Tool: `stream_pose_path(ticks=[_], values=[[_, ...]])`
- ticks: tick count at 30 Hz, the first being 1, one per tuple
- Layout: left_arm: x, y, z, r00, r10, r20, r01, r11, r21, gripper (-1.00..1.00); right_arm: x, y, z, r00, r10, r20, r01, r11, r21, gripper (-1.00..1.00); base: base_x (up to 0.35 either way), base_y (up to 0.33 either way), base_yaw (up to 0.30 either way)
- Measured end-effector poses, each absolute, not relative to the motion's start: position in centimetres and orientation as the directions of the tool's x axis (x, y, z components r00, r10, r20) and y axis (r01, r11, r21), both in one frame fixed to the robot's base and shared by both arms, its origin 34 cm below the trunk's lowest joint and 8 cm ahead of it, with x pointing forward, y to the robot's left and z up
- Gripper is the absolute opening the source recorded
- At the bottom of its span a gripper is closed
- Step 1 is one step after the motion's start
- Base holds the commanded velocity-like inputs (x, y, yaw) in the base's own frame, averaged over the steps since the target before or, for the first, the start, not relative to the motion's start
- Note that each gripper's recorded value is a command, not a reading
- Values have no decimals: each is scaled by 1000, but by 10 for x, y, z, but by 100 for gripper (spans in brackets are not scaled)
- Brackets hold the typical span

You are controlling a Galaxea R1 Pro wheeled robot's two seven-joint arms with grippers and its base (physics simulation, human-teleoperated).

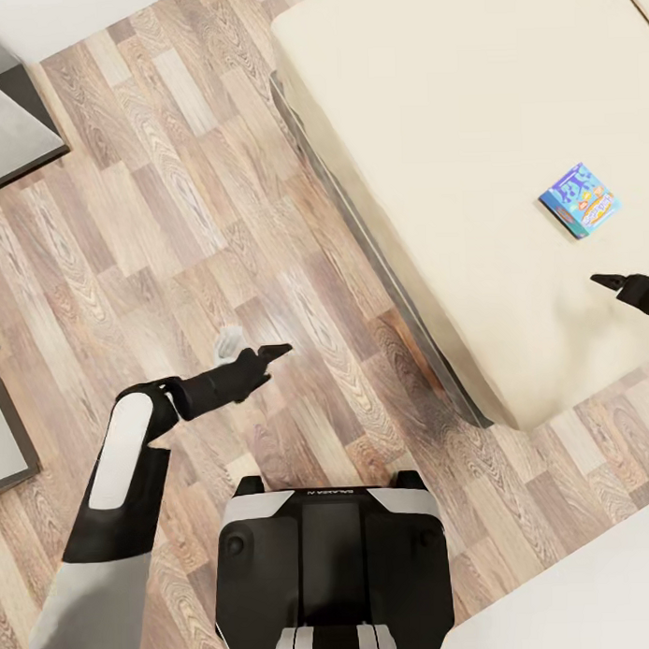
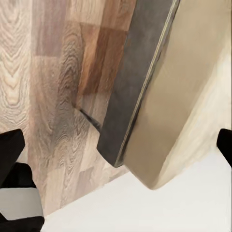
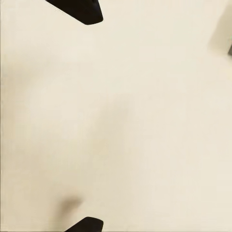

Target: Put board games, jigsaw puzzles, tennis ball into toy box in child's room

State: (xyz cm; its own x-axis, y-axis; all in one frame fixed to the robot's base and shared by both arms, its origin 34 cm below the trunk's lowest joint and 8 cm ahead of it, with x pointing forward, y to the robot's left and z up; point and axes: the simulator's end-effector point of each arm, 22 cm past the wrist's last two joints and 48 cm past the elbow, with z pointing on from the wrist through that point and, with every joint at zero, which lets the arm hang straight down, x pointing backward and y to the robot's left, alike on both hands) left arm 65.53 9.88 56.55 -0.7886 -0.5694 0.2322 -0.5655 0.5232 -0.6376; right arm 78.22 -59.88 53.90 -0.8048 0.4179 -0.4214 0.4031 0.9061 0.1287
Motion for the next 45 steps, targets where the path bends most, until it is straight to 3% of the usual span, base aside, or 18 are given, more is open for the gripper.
stream_pose_path(ticks=[8,20,35,45], values=[[777,100,610,-819,-570,63,-446,565,-694,100,775,-580,546,-844,384,-375,359,923,138,100,0,0,0],[901,64,721,-838,-541,-68,-296,556,-777,100,775,-558,565,-872,346,-347,309,938,157,100,0,0,-93],[919,41,761,-863,-497,-90,-232,549,-803,100,773,-567,585,-852,409,-328,367,912,183,100,0,13,-257],[919,37,766,-868,-489,-92,-224,549,-805,100,775,-570,592,-845,421,-329,379,906,188,100,0,241,-276]])
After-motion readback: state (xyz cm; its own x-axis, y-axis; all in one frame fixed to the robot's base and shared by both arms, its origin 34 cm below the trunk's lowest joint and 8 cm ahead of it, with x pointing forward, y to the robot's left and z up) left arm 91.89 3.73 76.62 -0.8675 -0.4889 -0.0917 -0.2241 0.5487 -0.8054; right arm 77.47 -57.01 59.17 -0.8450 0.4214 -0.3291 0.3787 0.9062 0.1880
